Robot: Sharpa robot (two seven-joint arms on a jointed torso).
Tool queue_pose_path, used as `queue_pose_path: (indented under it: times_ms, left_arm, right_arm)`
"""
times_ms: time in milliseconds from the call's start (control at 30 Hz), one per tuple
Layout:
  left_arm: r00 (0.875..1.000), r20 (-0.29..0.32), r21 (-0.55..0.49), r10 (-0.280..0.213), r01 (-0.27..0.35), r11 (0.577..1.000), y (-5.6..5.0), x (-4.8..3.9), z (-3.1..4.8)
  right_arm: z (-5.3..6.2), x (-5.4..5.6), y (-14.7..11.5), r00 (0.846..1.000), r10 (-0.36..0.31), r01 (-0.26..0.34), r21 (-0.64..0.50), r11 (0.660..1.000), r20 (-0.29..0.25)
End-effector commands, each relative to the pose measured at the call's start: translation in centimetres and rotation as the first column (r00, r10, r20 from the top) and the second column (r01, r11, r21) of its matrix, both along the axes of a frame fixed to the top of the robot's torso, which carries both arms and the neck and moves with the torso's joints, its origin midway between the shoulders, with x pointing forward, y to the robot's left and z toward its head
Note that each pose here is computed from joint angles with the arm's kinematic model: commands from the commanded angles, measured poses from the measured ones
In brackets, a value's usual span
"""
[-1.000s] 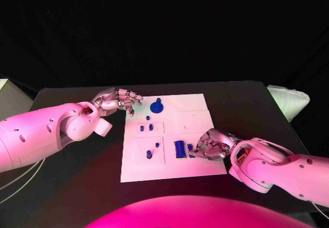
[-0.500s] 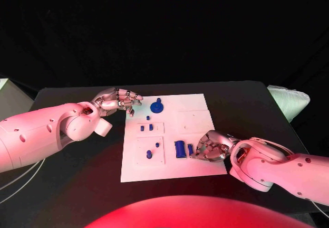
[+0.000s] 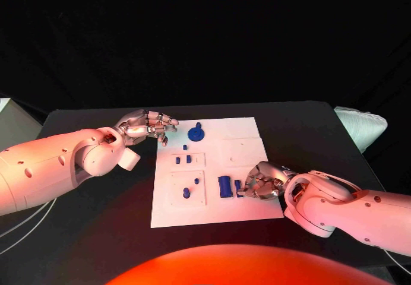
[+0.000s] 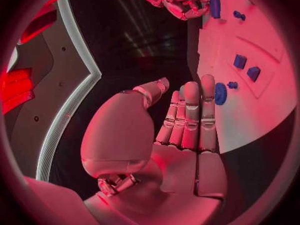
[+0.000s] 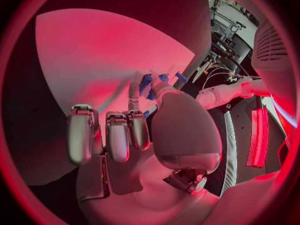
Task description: Assemble the parts on the task board
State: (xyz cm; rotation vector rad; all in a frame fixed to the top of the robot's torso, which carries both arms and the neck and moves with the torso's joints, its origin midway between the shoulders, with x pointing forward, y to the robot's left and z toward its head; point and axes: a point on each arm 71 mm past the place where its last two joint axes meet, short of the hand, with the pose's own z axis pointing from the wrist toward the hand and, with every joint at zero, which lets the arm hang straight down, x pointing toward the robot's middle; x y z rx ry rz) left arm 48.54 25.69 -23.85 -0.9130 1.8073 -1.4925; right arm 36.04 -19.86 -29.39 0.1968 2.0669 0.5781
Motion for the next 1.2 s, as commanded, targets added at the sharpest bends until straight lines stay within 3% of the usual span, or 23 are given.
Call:
queue_pose_path:
  times_ms: [33, 333, 600, 867, 1033, 1200]
  left_arm:
    - [1.0, -0.001, -0.016, -0.015, 0.015, 1.0, -0.2, -0.09, 0.05]
    - [1.0, -0.001, -0.016, -0.015, 0.015, 1.0, -0.2, -0.08, 0.05]
    - [1.0, 0.002, -0.017, -0.014, 0.014, 1.0, -0.3, -0.06, 0.07]
    - [1.0, 0.014, -0.027, 0.003, -0.002, 1.0, -0.2, 0.08, 0.12]
    - [0.998, 0.033, -0.053, 0.045, -0.043, 0.998, 0.0, 0.34, 0.13]
    - [0.993, 0.054, -0.084, 0.103, -0.098, 0.992, 0.2, 0.77, 0.0]
  right_arm:
    - [-0.2, 0.2, -0.3, 1.0, -0.02, 0.021, -0.028, 0.999, 0.01]
    - [-0.5, 0.4, -0.2, 1.0, 0.0, 0.0, -0.043, 0.999, -0.013]
    - [-0.3, 0.4, -0.3, 1.0, -0.008, 0.008, -0.011, 1.0, 0.007]
    - [1.0, 0.8, -0.2, 0.999, -0.002, -0.007, 0.183, 0.983, 0.047]
    - [2.3, 2.6, -0.7, 0.998, -0.024, 0.0, 0.367, 0.93, 0.062]
    - [3.0, 6.0, -2.5, 0.992, -0.115, 0.077, 0.509, 0.857, 0.044]
